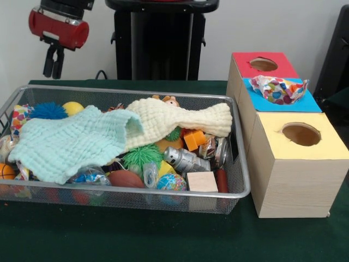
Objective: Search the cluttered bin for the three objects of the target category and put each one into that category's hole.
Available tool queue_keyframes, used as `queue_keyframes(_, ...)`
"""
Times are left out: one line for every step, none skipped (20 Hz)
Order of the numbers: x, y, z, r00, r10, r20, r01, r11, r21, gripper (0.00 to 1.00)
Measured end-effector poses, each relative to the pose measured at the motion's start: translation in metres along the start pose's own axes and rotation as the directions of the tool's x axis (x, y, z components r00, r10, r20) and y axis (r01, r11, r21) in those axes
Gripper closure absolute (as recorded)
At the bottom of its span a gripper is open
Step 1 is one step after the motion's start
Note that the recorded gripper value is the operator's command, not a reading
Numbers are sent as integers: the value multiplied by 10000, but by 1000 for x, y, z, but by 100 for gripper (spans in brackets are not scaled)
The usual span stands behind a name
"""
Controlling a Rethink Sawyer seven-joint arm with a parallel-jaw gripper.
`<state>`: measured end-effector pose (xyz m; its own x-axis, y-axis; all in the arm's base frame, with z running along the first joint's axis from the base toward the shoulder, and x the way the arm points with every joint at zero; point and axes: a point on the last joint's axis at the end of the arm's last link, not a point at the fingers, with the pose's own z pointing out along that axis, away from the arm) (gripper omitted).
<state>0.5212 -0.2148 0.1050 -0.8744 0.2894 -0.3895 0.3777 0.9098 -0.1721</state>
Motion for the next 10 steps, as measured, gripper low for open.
queue_keyframes(-3, -3, 4, 10000, -13, 32, 13, 10000, 8, 100)
queue_keyframes(-4, -4, 6, 10000, -24, 47, 24, 10000, 12, 100)
queue_keyframes(-5, -6, 9, 10000, -34, 63, 34, 10000, 17, 100)
queue_keyframes(-8, -8, 14, 9999, -57, 92, 57, 10000, 23, 100)
queue_keyframes(-12, -13, 21, 9999, -74, 135, 73, 10000, 27, 100)
queue_keyframes(-14, -15, 27, 9998, -86, 165, 86, 10000, 19, 100)
queue_keyframes(-16, -17, 31, 9998, -100, 190, 100, 10000, -4, 100)
queue_keyframes(-18, -18, 34, 9997, -107, 209, 107, 9999, -19, 100)
queue_keyframes(-19, -19, 38, 9997, -119, 234, 120, 9999, -47, 100)
queue_keyframes(-21, -20, 41, 9996, -128, 255, 129, 9999, -64, 100)
